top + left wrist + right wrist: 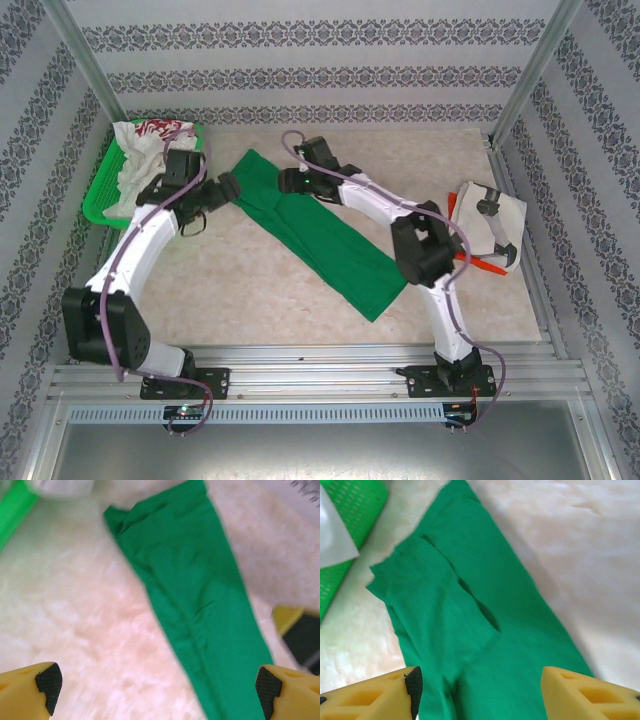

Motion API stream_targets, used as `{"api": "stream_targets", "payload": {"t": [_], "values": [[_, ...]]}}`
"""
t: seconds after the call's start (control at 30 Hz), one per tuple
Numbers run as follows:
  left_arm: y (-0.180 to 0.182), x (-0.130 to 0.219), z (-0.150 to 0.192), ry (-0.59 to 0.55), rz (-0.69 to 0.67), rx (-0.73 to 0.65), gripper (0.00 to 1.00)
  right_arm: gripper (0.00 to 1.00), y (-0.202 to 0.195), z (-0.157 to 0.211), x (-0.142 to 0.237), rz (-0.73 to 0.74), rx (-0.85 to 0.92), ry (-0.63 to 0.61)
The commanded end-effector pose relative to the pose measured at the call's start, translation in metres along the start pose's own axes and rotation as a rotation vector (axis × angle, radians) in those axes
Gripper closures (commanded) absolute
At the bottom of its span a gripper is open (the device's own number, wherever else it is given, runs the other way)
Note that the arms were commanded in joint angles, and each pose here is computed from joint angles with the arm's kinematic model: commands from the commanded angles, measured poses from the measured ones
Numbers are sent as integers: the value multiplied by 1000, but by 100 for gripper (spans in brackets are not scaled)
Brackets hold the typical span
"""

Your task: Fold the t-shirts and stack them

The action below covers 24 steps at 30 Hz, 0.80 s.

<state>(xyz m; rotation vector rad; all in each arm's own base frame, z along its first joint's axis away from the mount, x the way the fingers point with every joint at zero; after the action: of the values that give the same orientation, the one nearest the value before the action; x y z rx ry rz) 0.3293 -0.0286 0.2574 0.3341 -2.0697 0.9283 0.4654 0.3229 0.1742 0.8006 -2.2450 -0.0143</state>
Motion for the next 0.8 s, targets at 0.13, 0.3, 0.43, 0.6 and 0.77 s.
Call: {"api": "stream_targets", "payload": {"t": [0.13,0.3,0.43,0.6,0.77], "values": [[38,-1,49,12,-22,-33,0,36,41,0,-61,-171,28,64],[38,-4,68,52,0,-52,0,37,26,8,-89,-187,-95,61],[36,-16,80,94,113,-6,0,37,-9,14,-99,-187,-238,85],[23,-30,81,141,219,52,0,37,-54,18,-88,-103,-317,131],[1,-50,90,214,293,41,0,37,-102,16,-67,-9,-370,130]]}}
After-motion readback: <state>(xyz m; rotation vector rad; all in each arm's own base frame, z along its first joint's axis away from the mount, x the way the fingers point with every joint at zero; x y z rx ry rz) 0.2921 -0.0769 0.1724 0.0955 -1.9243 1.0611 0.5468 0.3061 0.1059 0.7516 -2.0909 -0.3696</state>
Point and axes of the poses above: each hand's point on the last joint's axis, 136 mm out from that joint toward the fingers, its own x axis back along the fingers, its own y axis along the line the jaws close on, z = x × y, the point moved 9 cm from there along x, back along the fingers, and after that the axes turned 15 degrees about x, right-handed, at the moved point
